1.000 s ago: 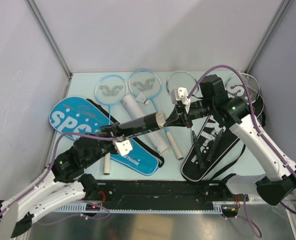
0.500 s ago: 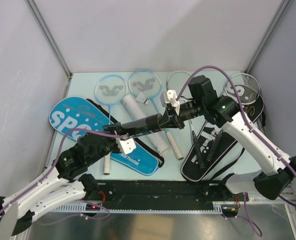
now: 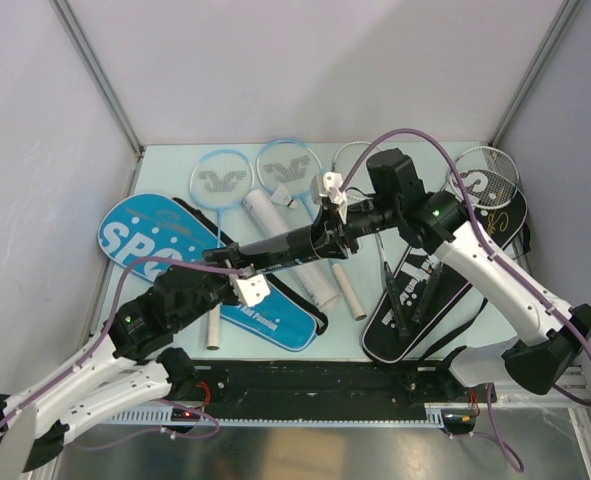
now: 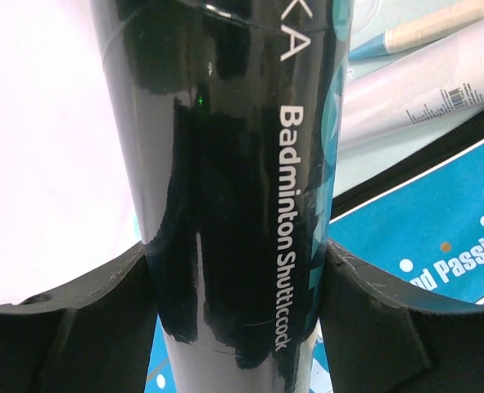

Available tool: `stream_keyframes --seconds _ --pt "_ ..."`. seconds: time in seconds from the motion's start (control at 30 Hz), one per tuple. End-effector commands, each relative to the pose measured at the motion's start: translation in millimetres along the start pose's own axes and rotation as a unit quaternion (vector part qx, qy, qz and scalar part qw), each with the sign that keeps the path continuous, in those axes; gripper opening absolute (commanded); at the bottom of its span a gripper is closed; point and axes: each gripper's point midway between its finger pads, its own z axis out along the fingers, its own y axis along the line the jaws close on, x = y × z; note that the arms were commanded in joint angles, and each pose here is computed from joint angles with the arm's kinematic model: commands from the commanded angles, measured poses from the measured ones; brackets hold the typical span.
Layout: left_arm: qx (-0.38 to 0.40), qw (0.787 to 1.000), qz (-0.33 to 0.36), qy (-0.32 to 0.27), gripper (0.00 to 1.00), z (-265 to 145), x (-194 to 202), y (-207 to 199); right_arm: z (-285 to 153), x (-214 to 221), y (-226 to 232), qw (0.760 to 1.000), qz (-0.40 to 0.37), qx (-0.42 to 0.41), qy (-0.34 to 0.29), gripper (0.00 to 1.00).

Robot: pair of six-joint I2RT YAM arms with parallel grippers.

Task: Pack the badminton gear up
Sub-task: Place the shuttlecock at the shuttle tube.

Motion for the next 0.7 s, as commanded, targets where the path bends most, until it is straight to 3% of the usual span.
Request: stream_keyframes --seconds 0.0,0.3,0.53,0.67 --pt "-0.057 0.996 -0.035 -0.057 0.64 -7 -38 36 -14 -30 -12 0.997 0.007 0.066 -0.041 0.47" --pt "-0.068 0.983 -0.142 -0.096 0.61 -7 -58 43 -70 -70 -1 0.963 0.047 0.204 -0.168 0.88" --pt "-0.077 0.956 -0.242 -0.146 0.60 -7 -85 55 -103 -71 -13 0.910 0.103 0.305 -0.262 0.95" --pt "-0.083 0.917 -0.331 -0.207 0.60 -12 -117 73 -90 -52 -15 0.906 0.153 0.294 -0.265 0.97"
